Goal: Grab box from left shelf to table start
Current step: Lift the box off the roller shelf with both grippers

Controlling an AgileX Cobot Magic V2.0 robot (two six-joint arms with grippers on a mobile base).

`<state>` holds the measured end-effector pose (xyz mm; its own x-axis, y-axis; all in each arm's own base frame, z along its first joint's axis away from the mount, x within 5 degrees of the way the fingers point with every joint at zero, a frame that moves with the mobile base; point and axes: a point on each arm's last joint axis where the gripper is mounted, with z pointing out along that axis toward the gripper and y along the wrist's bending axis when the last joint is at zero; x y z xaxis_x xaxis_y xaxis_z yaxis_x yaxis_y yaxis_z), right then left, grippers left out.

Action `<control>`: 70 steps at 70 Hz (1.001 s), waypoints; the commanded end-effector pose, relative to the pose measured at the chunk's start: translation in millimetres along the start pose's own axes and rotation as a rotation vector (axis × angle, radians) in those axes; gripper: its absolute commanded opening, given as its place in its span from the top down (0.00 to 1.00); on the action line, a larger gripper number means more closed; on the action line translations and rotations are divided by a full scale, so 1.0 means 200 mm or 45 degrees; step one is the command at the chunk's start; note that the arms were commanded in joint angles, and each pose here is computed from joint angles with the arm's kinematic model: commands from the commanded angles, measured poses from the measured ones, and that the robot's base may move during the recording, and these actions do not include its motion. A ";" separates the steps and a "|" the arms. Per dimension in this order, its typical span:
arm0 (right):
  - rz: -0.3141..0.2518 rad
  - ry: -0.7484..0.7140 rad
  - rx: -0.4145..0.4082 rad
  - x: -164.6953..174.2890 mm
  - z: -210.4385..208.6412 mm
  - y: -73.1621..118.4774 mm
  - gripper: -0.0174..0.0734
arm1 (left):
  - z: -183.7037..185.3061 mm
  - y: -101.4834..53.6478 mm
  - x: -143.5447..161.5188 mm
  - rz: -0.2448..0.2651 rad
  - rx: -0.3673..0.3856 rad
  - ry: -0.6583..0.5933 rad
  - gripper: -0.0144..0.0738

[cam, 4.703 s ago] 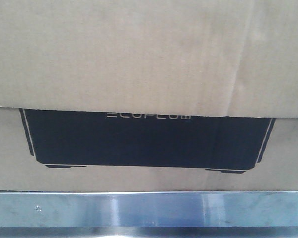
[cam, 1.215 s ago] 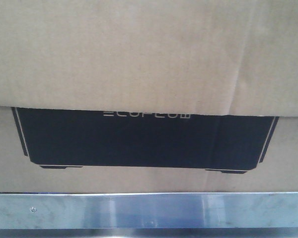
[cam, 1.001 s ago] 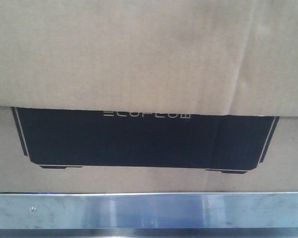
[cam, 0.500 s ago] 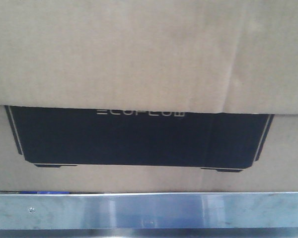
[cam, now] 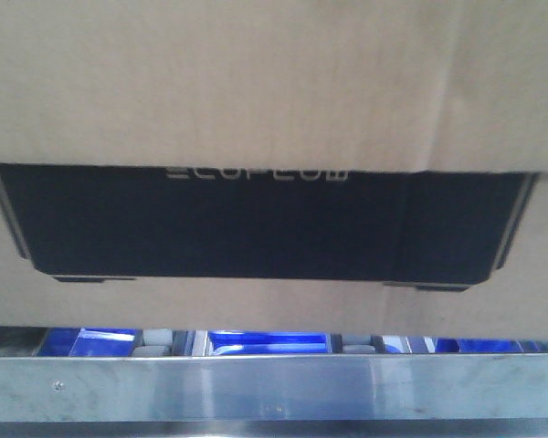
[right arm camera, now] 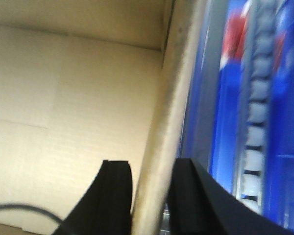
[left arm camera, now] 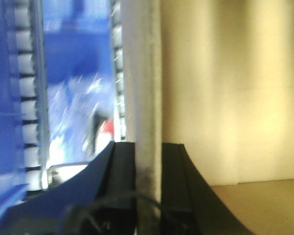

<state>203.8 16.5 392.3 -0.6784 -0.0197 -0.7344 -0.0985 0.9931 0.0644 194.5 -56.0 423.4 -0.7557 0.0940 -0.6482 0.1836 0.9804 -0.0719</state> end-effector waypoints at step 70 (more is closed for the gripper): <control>-0.005 -1.060 -0.104 0.77 -0.90 0.09 0.74 | -0.83 0.10 0.91 -0.005 0.213 -1.004 0.94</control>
<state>-25.4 18.8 384.8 -0.1227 0.1471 -0.9815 -0.2455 0.9537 0.1736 -34.6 5.8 407.8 -0.2961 -0.0488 -0.9539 0.2870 0.9480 -0.1376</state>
